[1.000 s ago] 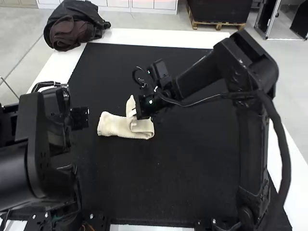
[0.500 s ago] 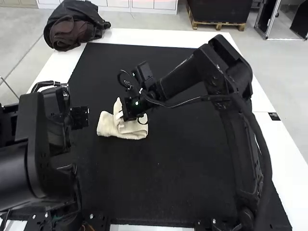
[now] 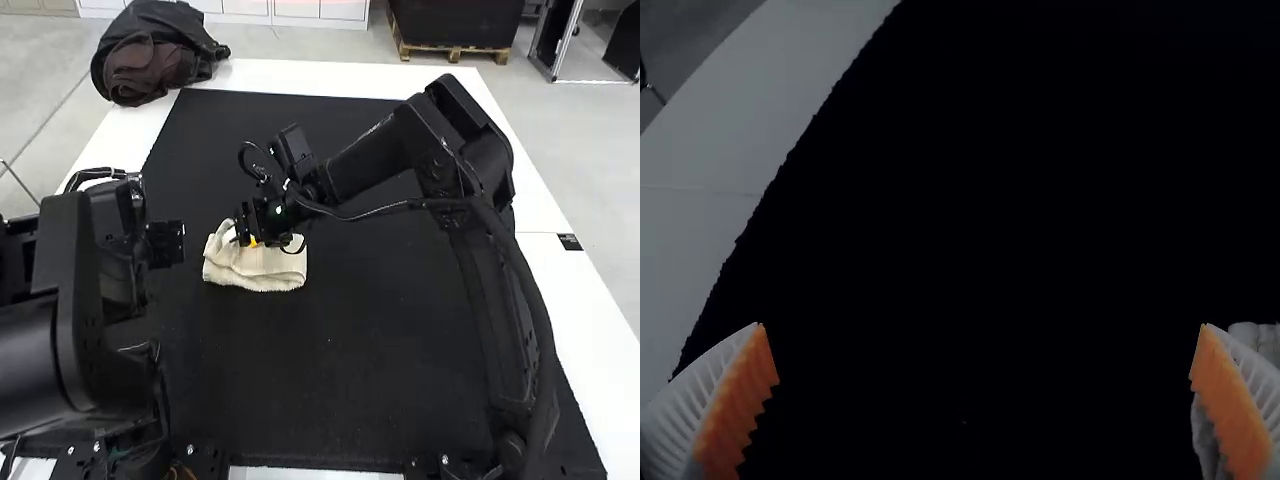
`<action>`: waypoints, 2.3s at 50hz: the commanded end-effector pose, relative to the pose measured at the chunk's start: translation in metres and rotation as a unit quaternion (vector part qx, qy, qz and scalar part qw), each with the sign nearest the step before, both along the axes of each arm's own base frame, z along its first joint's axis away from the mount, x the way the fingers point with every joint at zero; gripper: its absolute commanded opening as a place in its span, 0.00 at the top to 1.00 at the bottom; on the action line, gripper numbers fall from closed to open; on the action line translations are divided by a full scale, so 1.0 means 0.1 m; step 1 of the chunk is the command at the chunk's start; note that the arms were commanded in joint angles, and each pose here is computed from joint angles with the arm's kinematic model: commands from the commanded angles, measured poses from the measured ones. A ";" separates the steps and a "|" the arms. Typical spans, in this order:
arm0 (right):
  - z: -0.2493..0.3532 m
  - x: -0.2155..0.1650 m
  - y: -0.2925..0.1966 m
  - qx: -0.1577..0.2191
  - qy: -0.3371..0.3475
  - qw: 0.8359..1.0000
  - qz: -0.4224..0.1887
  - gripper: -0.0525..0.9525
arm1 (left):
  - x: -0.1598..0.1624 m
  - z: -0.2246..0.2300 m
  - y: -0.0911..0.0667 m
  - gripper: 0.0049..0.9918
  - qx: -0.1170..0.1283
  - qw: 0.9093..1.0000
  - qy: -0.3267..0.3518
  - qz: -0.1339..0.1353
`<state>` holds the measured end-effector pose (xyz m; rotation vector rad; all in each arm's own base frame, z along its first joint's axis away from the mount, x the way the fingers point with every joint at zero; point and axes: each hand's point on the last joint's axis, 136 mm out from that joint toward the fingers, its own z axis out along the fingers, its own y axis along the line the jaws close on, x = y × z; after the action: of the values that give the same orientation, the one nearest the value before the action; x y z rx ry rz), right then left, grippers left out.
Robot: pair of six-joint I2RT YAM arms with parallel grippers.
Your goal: Fold the towel.
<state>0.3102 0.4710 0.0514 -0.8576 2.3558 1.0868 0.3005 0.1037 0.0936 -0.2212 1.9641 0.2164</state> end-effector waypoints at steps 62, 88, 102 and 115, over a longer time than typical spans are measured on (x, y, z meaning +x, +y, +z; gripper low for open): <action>0.33 0.11 -0.29 0.138 -0.010 0.990 -0.028 0.98 | 0.00 0.09 0.04 0.02 0.012 1.000 -0.017 0.006; 0.23 0.16 -0.05 0.147 -0.012 0.989 -0.011 0.98 | 0.01 0.13 0.06 0.02 0.013 1.000 -0.022 0.011; 0.14 0.12 0.07 0.146 -0.007 0.989 0.001 0.98 | 0.00 0.12 0.07 0.03 0.013 1.000 -0.019 0.014; 0.06 0.08 0.17 0.146 -0.004 0.989 0.010 0.98 | 0.01 0.13 0.08 0.02 0.015 0.999 -0.023 0.017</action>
<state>0.3242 0.4743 0.0490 -0.7425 2.1503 1.3498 0.3016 0.1069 0.0983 -0.2276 1.9436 0.2355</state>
